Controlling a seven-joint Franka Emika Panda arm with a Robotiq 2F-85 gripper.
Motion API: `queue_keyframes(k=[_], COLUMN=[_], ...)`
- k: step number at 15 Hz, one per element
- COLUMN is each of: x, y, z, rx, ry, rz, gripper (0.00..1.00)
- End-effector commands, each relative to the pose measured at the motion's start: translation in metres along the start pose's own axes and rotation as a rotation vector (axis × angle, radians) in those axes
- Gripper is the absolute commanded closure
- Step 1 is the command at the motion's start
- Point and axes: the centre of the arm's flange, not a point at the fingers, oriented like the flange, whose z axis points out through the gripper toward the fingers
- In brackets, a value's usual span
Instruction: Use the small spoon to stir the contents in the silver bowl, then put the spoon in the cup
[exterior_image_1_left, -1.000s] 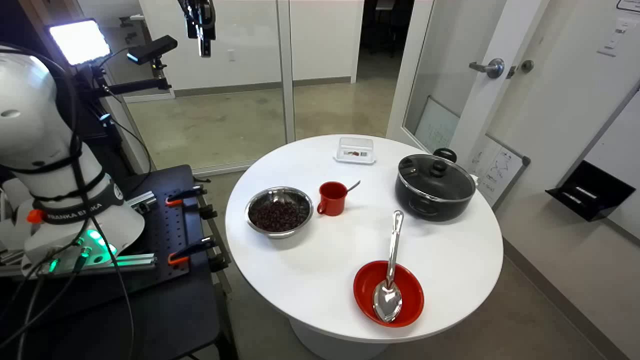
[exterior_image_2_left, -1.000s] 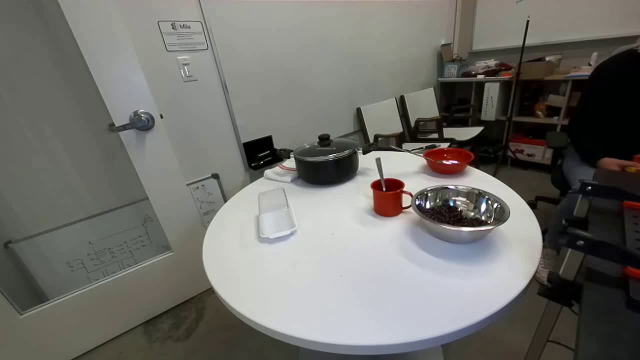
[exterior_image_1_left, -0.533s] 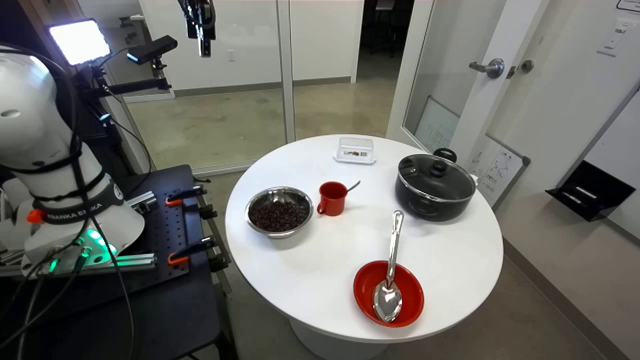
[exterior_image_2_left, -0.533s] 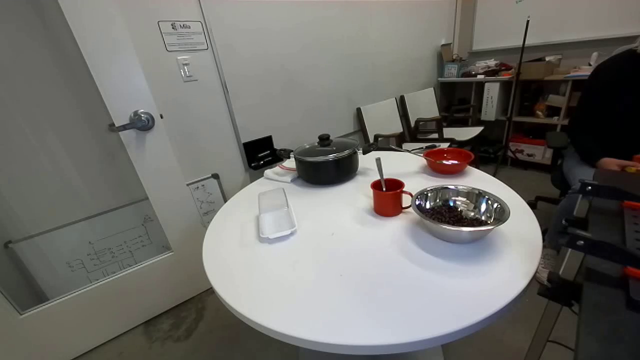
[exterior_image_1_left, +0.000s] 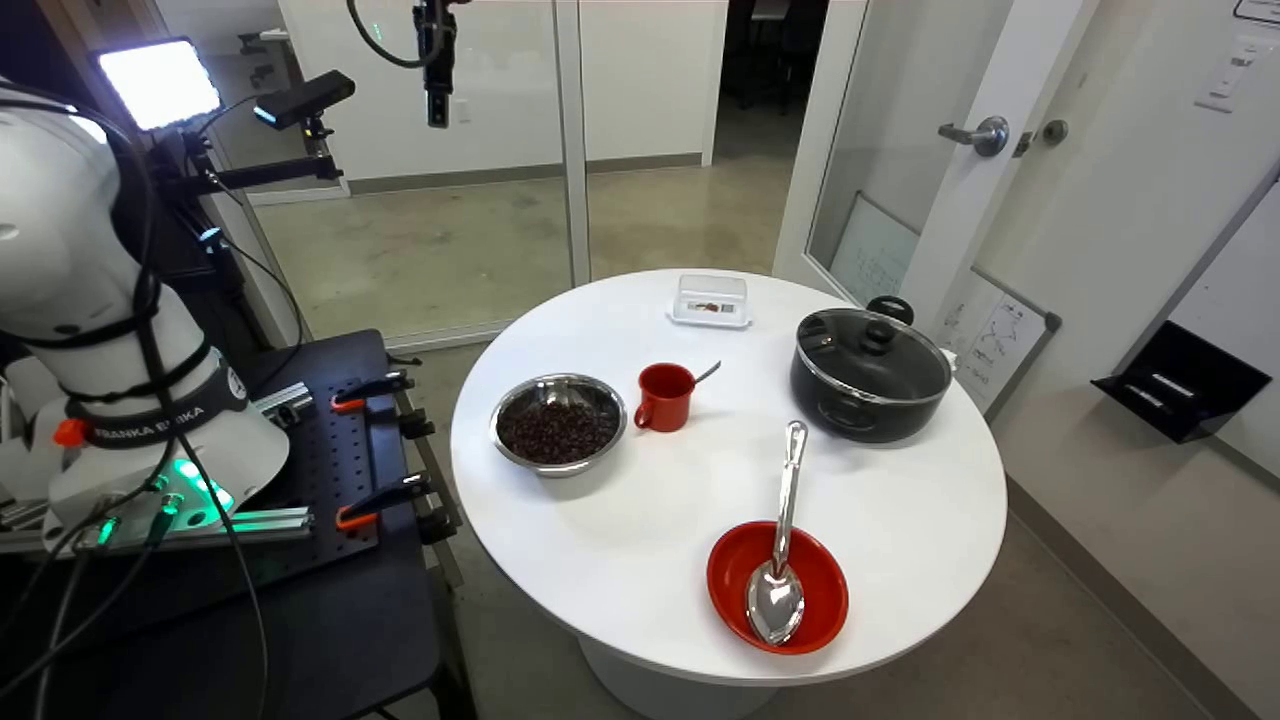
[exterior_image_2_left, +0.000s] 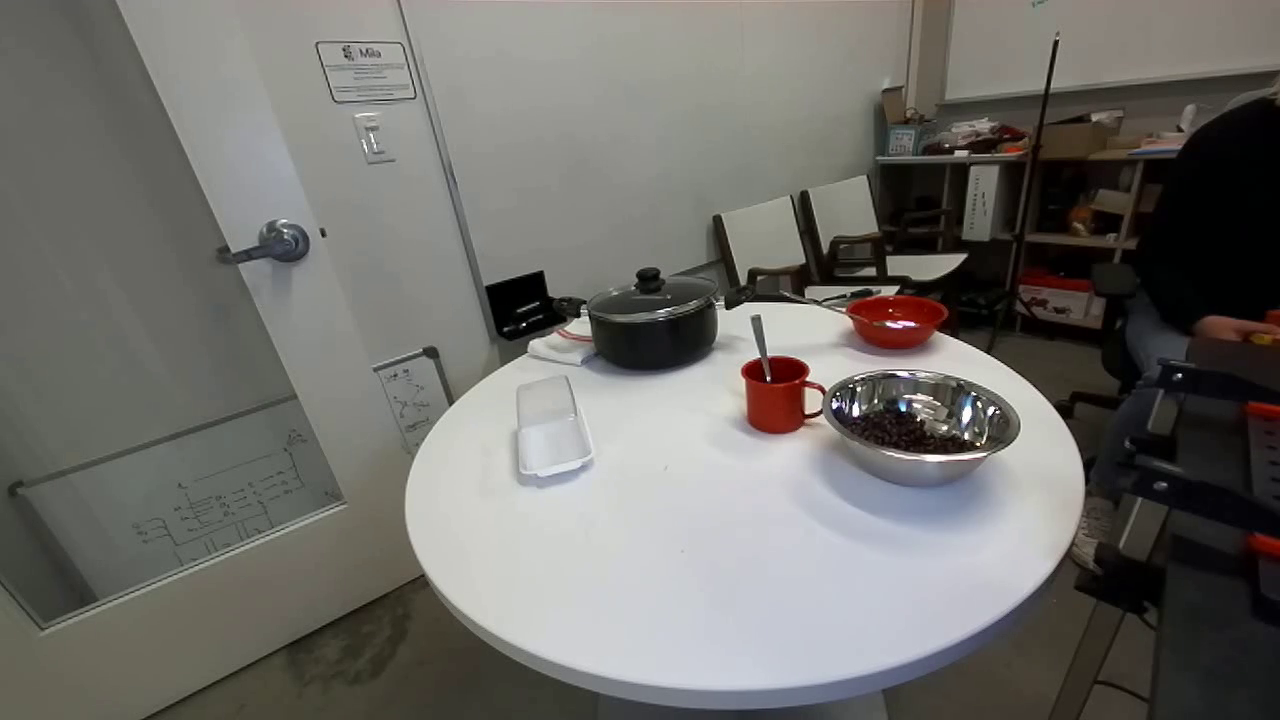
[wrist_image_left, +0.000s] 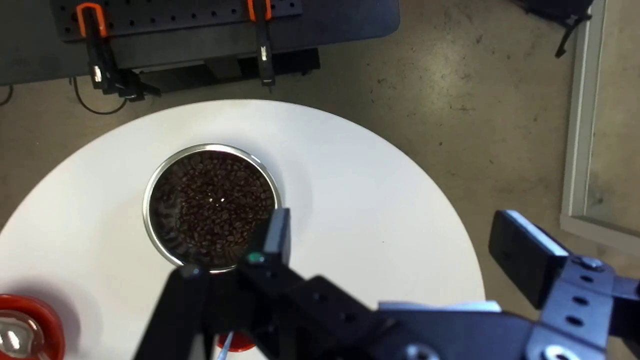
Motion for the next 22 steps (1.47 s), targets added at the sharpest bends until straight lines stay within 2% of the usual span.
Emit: queue_keyframes(k=[1, 4, 7, 12, 15, 16, 22], x=[0.056, 0.11, 0.147, 0.174, 0.179, 0.169, 0.17], y=[-0.013, -0.011, -0.009, 0.001, 0.008, 0.013, 0.014], z=[0.001, 0.018, 0.042, 0.069, 0.077, 0.08, 0.083], rx=[0.02, 0.008, 0.0, -0.062, -0.091, -0.067, -0.071], ry=[0.004, 0.086, 0.138, 0.168, 0.141, 0.152, 0.147], rz=[0.2, 0.36, 0.522, 0.787, 0.956, 0.866, 0.876], gripper=[0.0, 0.0, 0.0, 0.0, 0.0, 0.0, 0.0])
